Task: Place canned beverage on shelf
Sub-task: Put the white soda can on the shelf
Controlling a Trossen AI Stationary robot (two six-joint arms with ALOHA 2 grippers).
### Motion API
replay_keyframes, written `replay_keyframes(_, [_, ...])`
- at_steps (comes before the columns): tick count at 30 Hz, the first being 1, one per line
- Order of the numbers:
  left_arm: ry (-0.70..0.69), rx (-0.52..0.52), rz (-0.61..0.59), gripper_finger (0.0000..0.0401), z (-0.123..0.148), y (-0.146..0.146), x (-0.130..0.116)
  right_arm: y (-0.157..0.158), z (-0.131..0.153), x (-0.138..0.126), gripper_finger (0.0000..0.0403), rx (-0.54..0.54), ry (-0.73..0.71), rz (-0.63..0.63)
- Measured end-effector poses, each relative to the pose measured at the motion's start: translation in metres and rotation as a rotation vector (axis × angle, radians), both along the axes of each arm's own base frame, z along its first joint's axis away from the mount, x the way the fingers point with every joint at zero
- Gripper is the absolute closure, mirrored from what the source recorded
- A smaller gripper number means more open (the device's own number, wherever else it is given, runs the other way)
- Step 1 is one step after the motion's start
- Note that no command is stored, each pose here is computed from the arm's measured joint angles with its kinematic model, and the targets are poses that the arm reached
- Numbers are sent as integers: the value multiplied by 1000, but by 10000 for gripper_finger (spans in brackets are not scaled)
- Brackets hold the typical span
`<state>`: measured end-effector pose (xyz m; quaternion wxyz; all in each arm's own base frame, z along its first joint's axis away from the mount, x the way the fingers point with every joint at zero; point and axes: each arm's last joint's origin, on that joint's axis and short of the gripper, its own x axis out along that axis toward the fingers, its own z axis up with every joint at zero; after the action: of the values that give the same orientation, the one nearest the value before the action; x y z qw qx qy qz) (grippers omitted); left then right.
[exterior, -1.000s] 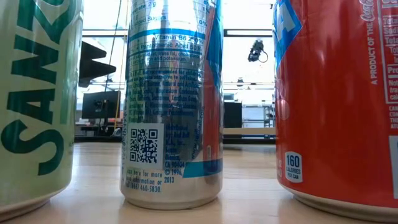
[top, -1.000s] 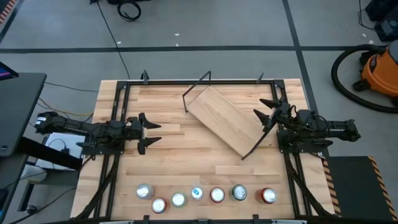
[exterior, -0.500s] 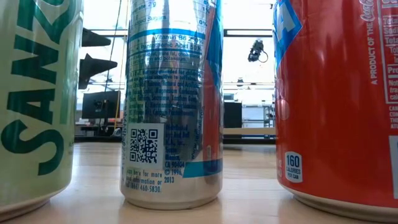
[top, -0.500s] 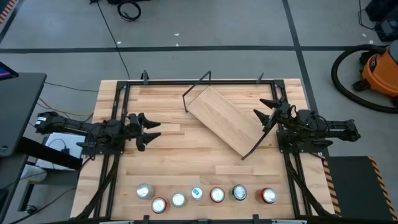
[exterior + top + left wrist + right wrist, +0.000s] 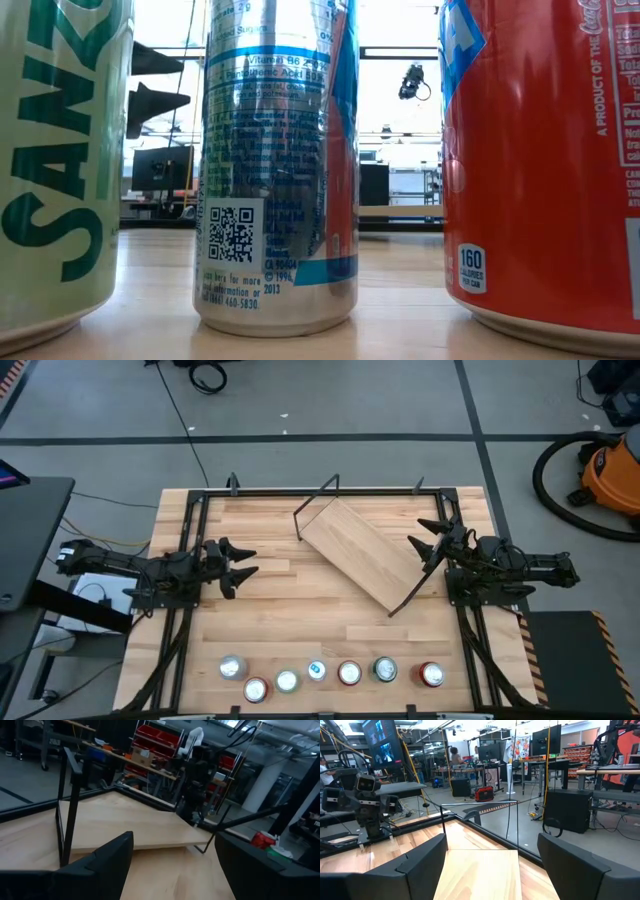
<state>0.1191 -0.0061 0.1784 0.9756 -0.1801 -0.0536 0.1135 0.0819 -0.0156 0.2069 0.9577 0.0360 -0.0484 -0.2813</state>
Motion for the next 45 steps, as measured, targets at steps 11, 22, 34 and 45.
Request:
replay_keyframes(11, [-17, -28, -48, 111, 1, -1, 0, 0, 6, -1, 80, 94, -122, 11])
replay_keyframes(22, [264, 19, -176, 111, 54, -8, 5, 0, 22, -5, 80, 72, -289, 15])
replay_keyframes(34, [442, 83, -346, 111, 66, -36, 28, 4, 19, 0, 80, 92, -266, 180])
replay_keyframes(45, [515, 118, -464, 111, 79, -66, 49, 7, 15, 13, 80, 163, -225, 269])
